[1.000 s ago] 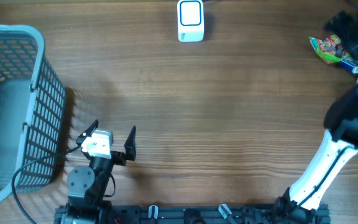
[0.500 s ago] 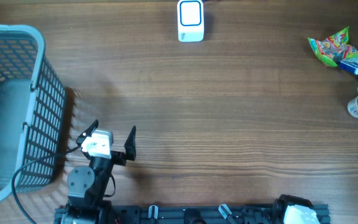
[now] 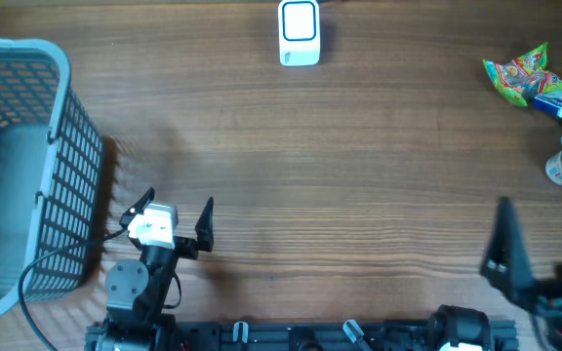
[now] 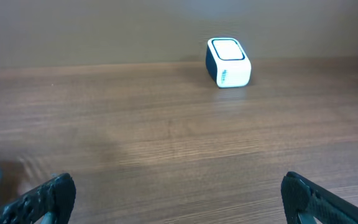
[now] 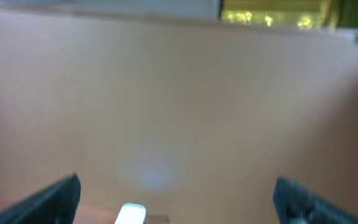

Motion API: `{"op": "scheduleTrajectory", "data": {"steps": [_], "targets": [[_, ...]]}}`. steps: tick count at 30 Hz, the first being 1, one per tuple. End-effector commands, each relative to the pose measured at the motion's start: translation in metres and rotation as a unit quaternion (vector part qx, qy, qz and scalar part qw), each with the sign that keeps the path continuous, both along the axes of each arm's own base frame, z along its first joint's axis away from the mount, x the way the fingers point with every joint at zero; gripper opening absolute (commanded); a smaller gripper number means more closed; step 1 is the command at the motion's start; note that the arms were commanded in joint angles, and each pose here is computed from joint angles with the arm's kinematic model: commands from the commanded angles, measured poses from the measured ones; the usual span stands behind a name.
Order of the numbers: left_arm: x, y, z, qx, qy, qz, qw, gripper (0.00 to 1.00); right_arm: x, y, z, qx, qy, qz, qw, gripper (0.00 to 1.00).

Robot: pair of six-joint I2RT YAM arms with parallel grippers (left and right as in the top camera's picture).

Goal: Scan the item barcode

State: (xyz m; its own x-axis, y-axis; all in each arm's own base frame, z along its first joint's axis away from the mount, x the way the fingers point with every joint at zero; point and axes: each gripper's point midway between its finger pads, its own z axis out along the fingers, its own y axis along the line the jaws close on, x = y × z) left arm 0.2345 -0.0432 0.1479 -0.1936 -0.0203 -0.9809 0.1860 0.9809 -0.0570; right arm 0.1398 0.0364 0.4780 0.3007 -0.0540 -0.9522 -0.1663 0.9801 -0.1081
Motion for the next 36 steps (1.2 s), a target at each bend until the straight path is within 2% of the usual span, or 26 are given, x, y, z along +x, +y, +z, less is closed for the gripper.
{"op": "scheduleTrajectory", "data": {"steps": [1, 5, 6, 9, 12, 21, 36], "targets": [[0.0, -0.001, -0.001, -0.004, 0.001, -0.001, 1.0, 1.0, 0.022, 0.016, -0.061, -0.021, -0.025, 0.058, 0.998, 1.0], [0.0, -0.001, -0.001, -0.004, 0.001, -0.001, 1.0, 1.0, 0.048, 0.012, -0.113, 0.009, -0.048, 0.058, 0.997, 1.0], [0.0, -0.001, -0.001, -0.004, 0.001, -0.001, 1.0, 1.0, 0.059, 0.002, -0.134, 0.053, -0.033, 0.041, 0.997, 1.0], [0.0, -0.001, -0.001, -0.004, 0.001, -0.001, 1.0, 1.0, 0.076, -0.007, -0.18, 0.091, -0.013, 0.026, 0.995, 1.0], [0.0, -0.001, -0.001, -0.004, 0.001, -0.001, 1.0, 1.0, 0.095, -0.02, -0.23, 0.155, 0.038, -0.004, 0.987, 1.0], [0.0, -0.001, -0.001, -0.004, 0.001, -0.001, 1.0, 1.0, 0.106, -0.021, -0.303, 0.134, 0.163, -0.034, 0.977, 1.0], [0.0, 0.002, -0.001, 0.002, -0.002, 0.005, 1.0, 1.0, 0.107, -0.021, -0.304, 0.133, 0.165, -0.033, 0.977, 1.0]]}}
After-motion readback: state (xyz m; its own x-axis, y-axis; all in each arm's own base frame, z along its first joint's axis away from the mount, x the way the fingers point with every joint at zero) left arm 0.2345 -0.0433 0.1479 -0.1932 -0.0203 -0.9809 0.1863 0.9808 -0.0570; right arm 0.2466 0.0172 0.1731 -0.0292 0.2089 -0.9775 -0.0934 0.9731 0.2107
